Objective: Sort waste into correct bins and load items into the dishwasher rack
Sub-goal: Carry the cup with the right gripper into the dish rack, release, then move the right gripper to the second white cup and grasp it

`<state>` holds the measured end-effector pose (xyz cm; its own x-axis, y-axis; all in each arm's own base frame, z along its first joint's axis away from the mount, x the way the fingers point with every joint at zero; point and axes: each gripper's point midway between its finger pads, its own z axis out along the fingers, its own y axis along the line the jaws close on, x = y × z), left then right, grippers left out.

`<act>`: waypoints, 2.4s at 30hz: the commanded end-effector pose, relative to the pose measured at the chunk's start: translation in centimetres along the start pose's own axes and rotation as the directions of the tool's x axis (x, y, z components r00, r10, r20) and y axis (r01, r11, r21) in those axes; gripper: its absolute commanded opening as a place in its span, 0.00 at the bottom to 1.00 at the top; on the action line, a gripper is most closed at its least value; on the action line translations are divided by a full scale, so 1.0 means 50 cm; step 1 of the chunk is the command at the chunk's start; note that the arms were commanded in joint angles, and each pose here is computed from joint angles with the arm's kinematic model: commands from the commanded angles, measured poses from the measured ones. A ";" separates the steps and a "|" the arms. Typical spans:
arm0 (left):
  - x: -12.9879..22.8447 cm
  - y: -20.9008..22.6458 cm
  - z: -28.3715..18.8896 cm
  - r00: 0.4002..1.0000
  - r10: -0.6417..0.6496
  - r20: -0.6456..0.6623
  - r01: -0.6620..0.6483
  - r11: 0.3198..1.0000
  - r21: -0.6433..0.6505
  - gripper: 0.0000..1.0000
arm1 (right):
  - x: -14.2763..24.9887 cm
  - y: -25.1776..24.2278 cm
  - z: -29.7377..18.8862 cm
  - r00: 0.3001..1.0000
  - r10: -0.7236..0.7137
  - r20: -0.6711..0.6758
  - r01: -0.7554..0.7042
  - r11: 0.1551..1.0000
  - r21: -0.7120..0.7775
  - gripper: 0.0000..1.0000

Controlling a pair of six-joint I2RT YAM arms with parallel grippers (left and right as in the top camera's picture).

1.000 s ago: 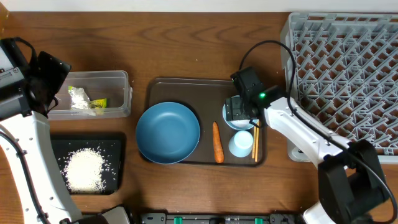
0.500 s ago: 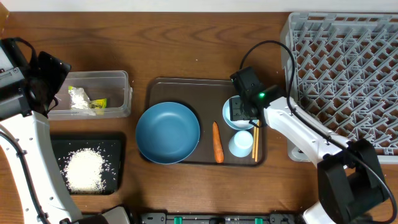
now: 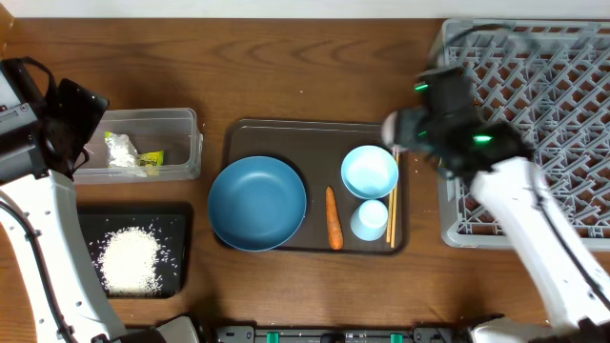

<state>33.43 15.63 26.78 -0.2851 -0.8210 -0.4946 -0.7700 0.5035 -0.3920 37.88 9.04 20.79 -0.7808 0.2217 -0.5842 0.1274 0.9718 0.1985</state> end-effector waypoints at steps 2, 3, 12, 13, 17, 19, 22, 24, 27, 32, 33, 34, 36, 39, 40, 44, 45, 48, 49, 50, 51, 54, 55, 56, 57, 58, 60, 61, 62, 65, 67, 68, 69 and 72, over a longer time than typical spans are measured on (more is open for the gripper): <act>-0.001 0.005 0.002 1.000 -0.010 0.005 0.010 1.000 -0.012 0.98 | -0.072 -0.149 -0.030 0.985 0.142 0.099 -0.153 0.982 0.115 0.61; -0.001 0.005 0.002 1.000 -0.010 0.005 0.010 1.000 -0.012 0.98 | -0.087 -0.196 -0.034 0.976 0.180 0.124 -0.197 0.970 0.145 0.61; -0.001 0.005 0.002 1.000 -0.010 0.005 0.010 1.000 -0.012 0.98 | -0.126 -0.515 -0.107 0.854 0.406 0.326 -0.503 0.806 0.314 0.62; -0.001 0.005 0.002 1.000 -0.010 0.005 0.010 1.000 -0.012 0.98 | -0.124 -0.549 -0.121 0.834 0.425 0.351 -0.534 0.779 0.327 0.62; -0.001 0.005 0.002 1.000 -0.010 0.005 0.010 1.000 -0.012 0.98 | -0.111 -0.635 -0.152 0.782 0.470 0.410 -0.612 0.706 0.356 0.65; -0.001 0.005 0.002 1.000 -0.010 0.005 0.010 1.000 -0.012 0.98 | -0.102 -0.671 -0.155 0.764 0.486 0.425 -0.637 0.673 0.375 0.67; -0.001 0.005 0.002 1.000 -0.010 0.005 0.010 1.000 -0.012 0.98 | -0.073 -0.732 -0.156 0.744 0.506 0.437 -0.667 0.601 0.440 0.68; -0.001 0.005 0.002 1.000 -0.010 0.005 0.010 1.000 -0.012 0.98 | -0.053 -0.762 -0.144 0.734 0.529 0.426 -0.679 0.568 0.465 0.69; -0.001 0.005 0.002 1.000 -0.010 0.005 0.010 1.000 -0.012 0.98 | -0.027 -0.789 -0.115 0.723 0.569 0.391 -0.688 0.549 0.474 0.70; -0.001 0.005 0.002 1.000 -0.010 0.005 0.010 1.000 -0.012 0.98 | -0.013 -0.793 -0.081 0.720 0.600 0.349 -0.689 0.558 0.462 0.75; -0.001 0.005 0.002 1.000 -0.010 0.005 0.010 1.000 -0.012 0.98 | -0.014 -0.792 -0.081 0.721 0.599 0.349 -0.688 0.559 0.462 0.77; -0.001 0.005 0.002 1.000 -0.010 0.005 0.010 1.000 -0.012 0.98 | -0.017 -0.790 -0.084 0.721 0.596 0.352 -0.688 0.562 0.458 0.78; -0.001 0.005 0.002 1.000 -0.010 0.005 0.010 1.000 -0.012 0.98 | -0.026 -0.781 -0.087 0.722 0.594 0.355 -0.690 0.576 0.439 0.80; -0.001 0.005 0.002 1.000 -0.010 0.005 0.010 1.000 -0.012 0.98 | -0.053 -0.753 -0.097 0.722 0.595 0.353 -0.692 0.621 0.367 0.82; -0.001 0.005 0.002 1.000 -0.010 0.005 0.010 1.000 -0.012 0.98 | -0.065 -0.739 -0.101 0.723 0.594 0.353 -0.691 0.641 0.335 0.82; -0.001 0.005 0.002 1.000 -0.010 0.005 0.010 1.000 -0.012 0.98 | -0.135 -0.624 -0.124 0.746 0.583 0.322 -0.636 0.767 0.083 0.82; -0.001 0.005 0.002 1.000 -0.010 0.005 0.010 1.000 -0.012 0.98 | -0.152 -0.587 -0.130 0.756 0.577 0.308 -0.609 0.793 0.008 0.80; -0.001 0.005 0.002 1.000 -0.010 0.005 0.010 1.000 -0.012 0.98 | -0.187 -0.461 -0.146 0.786 0.568 0.243 -0.533 0.822 -0.200 0.79; -0.001 0.005 0.002 1.000 -0.010 0.005 0.010 1.000 -0.012 0.98 | -0.194 -0.407 -0.149 0.812 0.543 0.212 -0.487 0.832 -0.266 0.79; -0.001 0.005 0.002 1.000 -0.010 0.005 0.010 1.000 -0.012 0.98 | -0.195 -0.354 -0.149 0.841 0.509 0.181 -0.440 0.840 -0.317 0.78; -0.001 0.005 0.002 1.000 -0.010 0.005 0.010 1.000 -0.012 0.98 | -0.191 -0.309 -0.146 0.869 0.472 0.152 -0.398 0.847 -0.352 0.79; -0.001 0.005 0.002 1.000 -0.010 0.005 0.010 1.000 -0.012 0.98 | -0.148 -0.177 -0.119 0.946 0.320 0.048 -0.275 0.873 -0.402 0.79; -0.001 0.005 0.002 1.000 -0.010 0.005 0.010 1.000 -0.012 0.98 | -0.116 -0.133 -0.102 0.966 0.260 -0.005 -0.241 0.888 -0.393 0.79; -0.001 0.005 0.002 1.000 -0.010 0.005 0.010 1.000 -0.012 0.98 | -0.090 -0.107 -0.089 0.973 0.226 -0.044 -0.226 0.903 -0.366 0.78; -0.001 0.005 0.002 1.000 -0.010 0.005 0.010 1.000 -0.012 0.98 | -0.057 -0.082 -0.072 0.980 0.182 -0.086 -0.200 0.929 -0.311 0.77; -0.001 0.005 0.002 1.000 -0.010 0.005 0.010 1.000 -0.012 0.98 | -0.032 -0.067 -0.062 0.982 0.149 -0.113 -0.174 0.948 -0.266 0.77; -0.001 0.005 0.002 1.000 -0.010 0.005 0.010 1.000 -0.012 0.98 | 0.026 -0.029 -0.047 0.982 0.071 -0.174 -0.101 0.980 -0.173 0.80; -0.001 0.005 0.002 1.000 -0.010 0.005 0.010 1.000 -0.012 0.98 | 0.049 -0.015 -0.044 0.980 0.037 -0.197 -0.066 0.987 -0.147 0.81; -0.001 0.005 0.002 1.000 -0.010 0.005 0.010 1.000 -0.012 0.98 | 0.073 0.001 -0.042 0.976 0.000 -0.219 -0.026 0.993 -0.118 0.84; -0.001 0.005 0.002 1.000 -0.010 0.005 0.010 1.000 -0.012 0.98 | 0.132 0.036 -0.034 0.959 -0.086 -0.270 0.077 0.996 -0.046 0.99; -0.001 0.005 0.002 1.000 -0.010 0.005 0.010 1.000 -0.012 0.98 | 0.167 0.060 -0.026 0.940 -0.149 -0.307 0.144 0.989 -0.038 0.99; -0.001 0.005 0.002 1.000 -0.010 0.005 0.010 1.000 -0.012 0.98 | 0.183 0.070 -0.021 0.929 -0.171 -0.329 0.166 0.985 -0.043 0.99; -0.001 0.005 0.002 1.000 -0.010 0.005 0.010 1.000 -0.012 0.98 | 0.201 0.078 -0.016 0.916 -0.184 -0.357 0.182 0.983 -0.042 0.99; -0.001 0.005 0.002 1.000 -0.010 0.005 0.010 1.000 -0.012 0.98 | 0.245 0.085 0.003 0.884 -0.190 -0.427 0.207 0.978 -0.005 0.99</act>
<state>33.42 15.62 26.77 -0.2854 -0.8212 -0.4942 -0.7702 0.5034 -0.3916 28.89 16.24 15.76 -0.9710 -0.0356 -0.2366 -0.0762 0.9833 0.1651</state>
